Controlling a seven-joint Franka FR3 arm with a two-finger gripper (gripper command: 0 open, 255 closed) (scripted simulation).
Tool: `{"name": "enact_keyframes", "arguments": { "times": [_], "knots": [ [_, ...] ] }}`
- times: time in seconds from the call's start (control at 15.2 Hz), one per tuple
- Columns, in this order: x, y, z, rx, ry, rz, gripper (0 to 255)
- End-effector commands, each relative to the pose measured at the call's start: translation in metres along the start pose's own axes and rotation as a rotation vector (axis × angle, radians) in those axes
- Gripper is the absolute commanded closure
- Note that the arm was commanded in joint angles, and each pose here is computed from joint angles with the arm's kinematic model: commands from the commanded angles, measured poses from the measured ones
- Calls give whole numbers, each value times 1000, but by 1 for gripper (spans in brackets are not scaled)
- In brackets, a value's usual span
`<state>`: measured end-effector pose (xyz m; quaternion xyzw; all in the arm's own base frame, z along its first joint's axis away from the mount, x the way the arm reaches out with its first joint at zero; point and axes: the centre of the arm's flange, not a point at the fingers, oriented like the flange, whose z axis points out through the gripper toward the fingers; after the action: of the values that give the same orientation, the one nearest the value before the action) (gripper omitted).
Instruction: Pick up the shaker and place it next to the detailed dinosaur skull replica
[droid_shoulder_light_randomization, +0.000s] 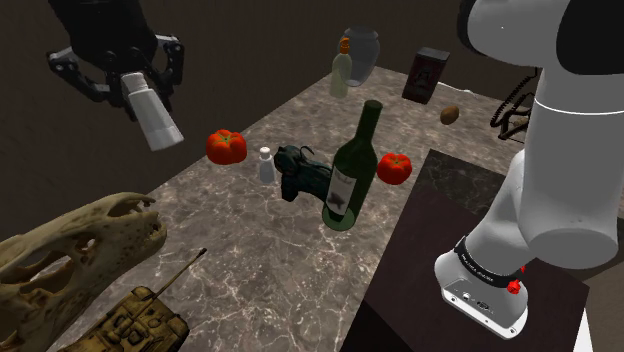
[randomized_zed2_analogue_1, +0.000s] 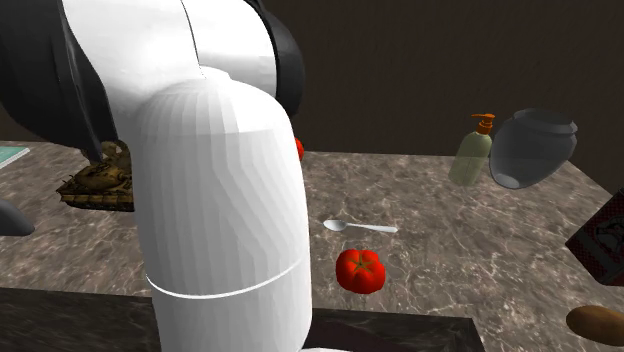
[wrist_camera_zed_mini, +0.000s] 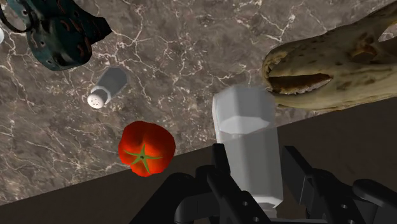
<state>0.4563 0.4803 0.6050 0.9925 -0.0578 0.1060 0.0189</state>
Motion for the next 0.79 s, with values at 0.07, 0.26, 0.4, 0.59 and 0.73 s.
{"name": "enact_keyframes", "arguments": {
  "times": [0.07, 0.26, 0.4, 0.59, 0.73],
  "knots": [
    [-3, -7, 13, -1, 0, 2, 255],
    [-7, -7, 28, -1, 0, 2, 255],
    [-9, -7, 38, -1, 0, 2, 255],
    [-12, -8, 54, -1, 0, 2, 255],
    [-14, -8, 64, -1, 0, 2, 255]
  ]
}}
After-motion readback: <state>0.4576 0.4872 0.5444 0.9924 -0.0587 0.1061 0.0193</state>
